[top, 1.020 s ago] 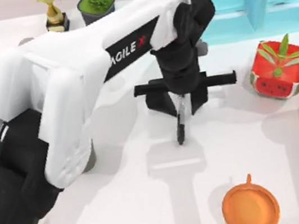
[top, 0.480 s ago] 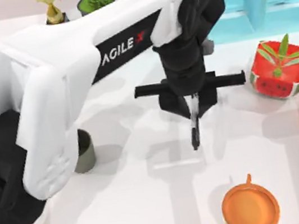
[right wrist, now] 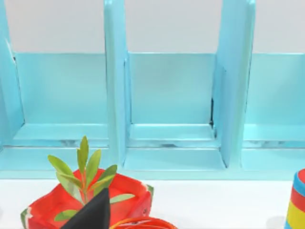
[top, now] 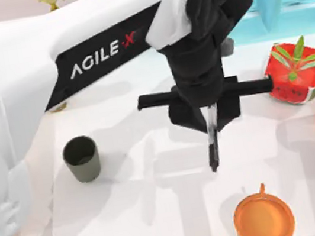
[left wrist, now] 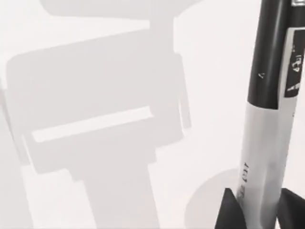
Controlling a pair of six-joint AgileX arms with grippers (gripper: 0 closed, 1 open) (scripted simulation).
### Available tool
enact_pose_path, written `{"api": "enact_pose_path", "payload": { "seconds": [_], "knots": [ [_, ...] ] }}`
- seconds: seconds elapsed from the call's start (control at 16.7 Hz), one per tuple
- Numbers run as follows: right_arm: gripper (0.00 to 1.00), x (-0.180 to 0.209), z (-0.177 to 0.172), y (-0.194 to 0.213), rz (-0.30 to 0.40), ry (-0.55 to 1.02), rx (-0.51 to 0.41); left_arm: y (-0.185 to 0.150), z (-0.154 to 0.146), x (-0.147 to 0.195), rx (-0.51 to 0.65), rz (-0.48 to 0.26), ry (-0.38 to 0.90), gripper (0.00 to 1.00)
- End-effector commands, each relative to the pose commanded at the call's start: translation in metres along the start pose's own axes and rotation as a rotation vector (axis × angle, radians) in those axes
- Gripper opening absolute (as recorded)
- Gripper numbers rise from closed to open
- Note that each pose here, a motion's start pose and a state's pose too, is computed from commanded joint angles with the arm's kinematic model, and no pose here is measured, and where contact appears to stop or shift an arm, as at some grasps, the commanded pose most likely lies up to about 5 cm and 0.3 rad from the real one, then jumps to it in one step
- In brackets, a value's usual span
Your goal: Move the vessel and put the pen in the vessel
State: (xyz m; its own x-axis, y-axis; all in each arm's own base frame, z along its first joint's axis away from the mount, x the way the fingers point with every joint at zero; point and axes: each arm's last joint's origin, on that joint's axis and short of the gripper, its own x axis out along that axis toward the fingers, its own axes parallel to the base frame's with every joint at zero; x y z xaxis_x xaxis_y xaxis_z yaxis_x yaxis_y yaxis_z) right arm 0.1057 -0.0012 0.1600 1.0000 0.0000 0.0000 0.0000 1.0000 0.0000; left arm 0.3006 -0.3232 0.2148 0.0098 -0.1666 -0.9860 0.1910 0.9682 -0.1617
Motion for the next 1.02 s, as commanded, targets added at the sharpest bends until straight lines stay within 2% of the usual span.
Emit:
{"api": "enact_pose_path", "payload": {
  "seconds": [0.36,0.6,0.78,1.02],
  "knots": [
    [1.00,0.000,0.000,0.000,0.000,0.000,0.000,-0.001,-0.002,-0.001,0.000,0.002,0.001,0.00],
    [1.00,0.000,0.000,0.000,0.000,0.000,0.000,0.005,-0.009,0.002,0.072,-0.029,-0.034,0.00],
    [1.00,0.000,0.000,0.000,0.000,0.000,0.000,0.019,-0.021,0.004,0.177,-0.073,-0.123,0.00],
    [1.00,0.000,0.000,0.000,0.000,0.000,0.000,0.057,-0.053,0.005,0.326,-0.123,-0.325,0.00]
  ]
}}
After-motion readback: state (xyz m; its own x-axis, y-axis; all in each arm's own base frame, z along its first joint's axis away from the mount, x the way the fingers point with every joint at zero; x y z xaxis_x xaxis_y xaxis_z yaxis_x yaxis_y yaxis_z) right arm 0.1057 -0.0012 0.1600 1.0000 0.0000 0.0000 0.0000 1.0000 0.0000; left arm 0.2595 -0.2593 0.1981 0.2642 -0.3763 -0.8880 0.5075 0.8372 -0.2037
